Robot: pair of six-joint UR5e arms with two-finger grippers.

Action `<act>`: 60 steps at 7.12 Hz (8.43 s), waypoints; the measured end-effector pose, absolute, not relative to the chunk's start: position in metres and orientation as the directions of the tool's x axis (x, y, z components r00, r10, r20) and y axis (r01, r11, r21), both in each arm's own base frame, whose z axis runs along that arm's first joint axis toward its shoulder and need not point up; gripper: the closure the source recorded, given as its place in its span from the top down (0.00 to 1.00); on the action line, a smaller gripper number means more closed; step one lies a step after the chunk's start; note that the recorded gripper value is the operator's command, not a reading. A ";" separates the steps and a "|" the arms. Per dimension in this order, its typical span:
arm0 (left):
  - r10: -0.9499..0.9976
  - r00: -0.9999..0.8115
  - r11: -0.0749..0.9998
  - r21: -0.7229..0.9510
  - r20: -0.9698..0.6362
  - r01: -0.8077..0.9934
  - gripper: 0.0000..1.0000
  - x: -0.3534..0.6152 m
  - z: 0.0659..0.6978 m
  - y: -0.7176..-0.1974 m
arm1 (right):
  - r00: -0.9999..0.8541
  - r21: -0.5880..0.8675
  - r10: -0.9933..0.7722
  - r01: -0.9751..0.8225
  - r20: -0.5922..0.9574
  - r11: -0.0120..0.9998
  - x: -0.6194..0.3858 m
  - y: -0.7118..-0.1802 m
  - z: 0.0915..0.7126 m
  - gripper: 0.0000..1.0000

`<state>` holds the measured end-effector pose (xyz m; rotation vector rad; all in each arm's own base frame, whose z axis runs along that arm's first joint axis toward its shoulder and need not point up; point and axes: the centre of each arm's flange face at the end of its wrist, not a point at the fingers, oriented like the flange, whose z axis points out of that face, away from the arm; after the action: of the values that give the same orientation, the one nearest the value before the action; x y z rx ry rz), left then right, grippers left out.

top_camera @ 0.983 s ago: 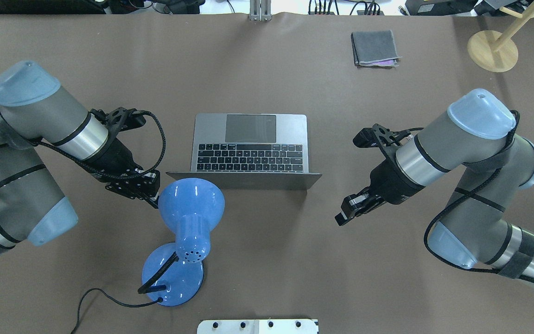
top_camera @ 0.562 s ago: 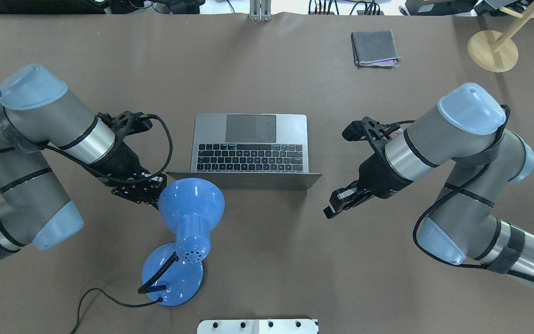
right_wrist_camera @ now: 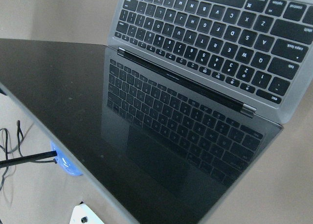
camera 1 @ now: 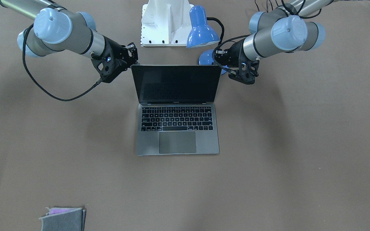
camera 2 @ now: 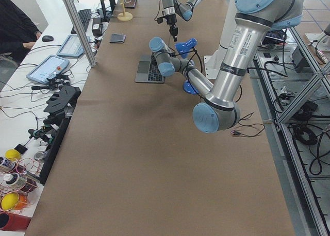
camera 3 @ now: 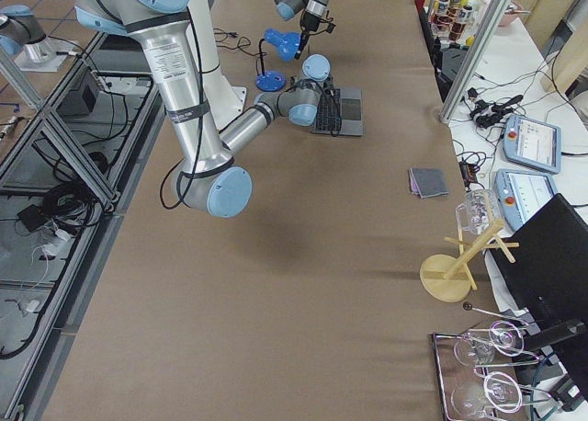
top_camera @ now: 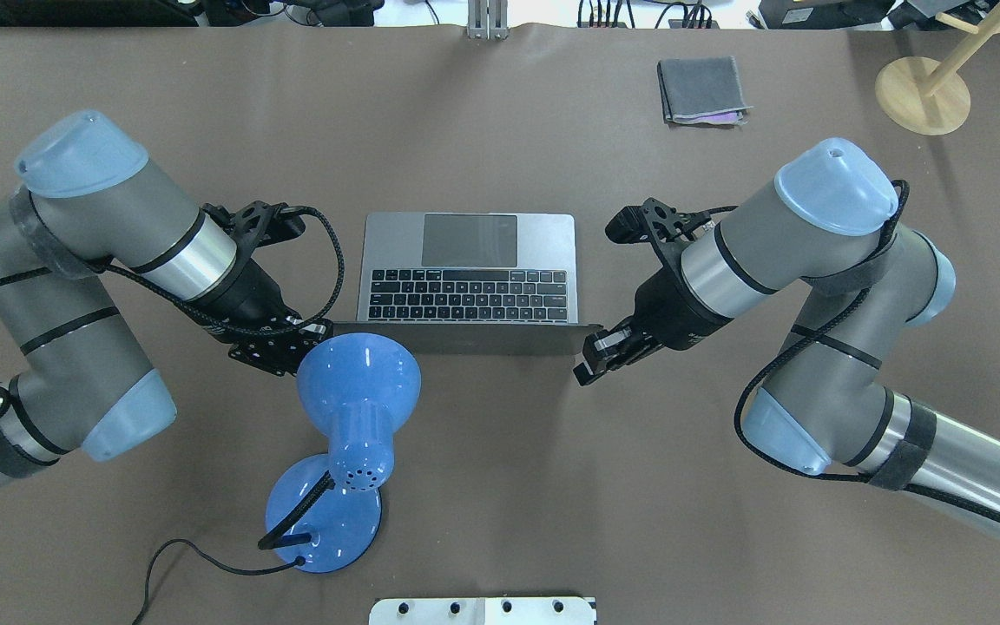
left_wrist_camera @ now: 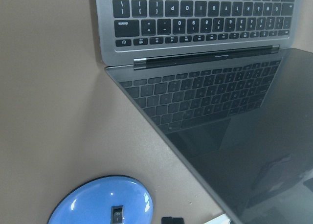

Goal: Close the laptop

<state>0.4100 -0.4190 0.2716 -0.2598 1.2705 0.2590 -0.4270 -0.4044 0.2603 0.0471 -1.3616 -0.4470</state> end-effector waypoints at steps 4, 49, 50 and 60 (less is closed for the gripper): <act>0.061 0.263 0.946 -0.029 -0.963 -0.324 0.00 0.412 0.261 -0.426 | 0.150 0.292 -0.334 0.244 0.931 0.925 -0.412 -0.424 0.259 0.00; 0.067 0.676 0.967 0.215 -0.734 0.137 0.99 -0.029 0.625 -0.515 | 0.747 0.080 -0.108 0.073 0.656 0.994 0.016 -0.592 0.646 1.00; 0.037 0.684 0.979 0.165 -0.728 0.123 0.99 -0.037 0.632 -0.488 | 0.745 0.047 -0.098 0.090 0.660 0.995 0.033 -0.570 0.660 1.00; -0.031 0.693 0.990 0.074 -0.720 0.121 0.99 -0.057 0.622 -0.480 | 0.653 0.019 -0.061 0.072 0.755 0.997 0.062 -0.498 0.644 1.00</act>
<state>-0.0568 -0.4803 0.6219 0.1191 0.8014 -0.0854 0.0620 -0.4977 0.6444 -0.0133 -0.8557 -0.0755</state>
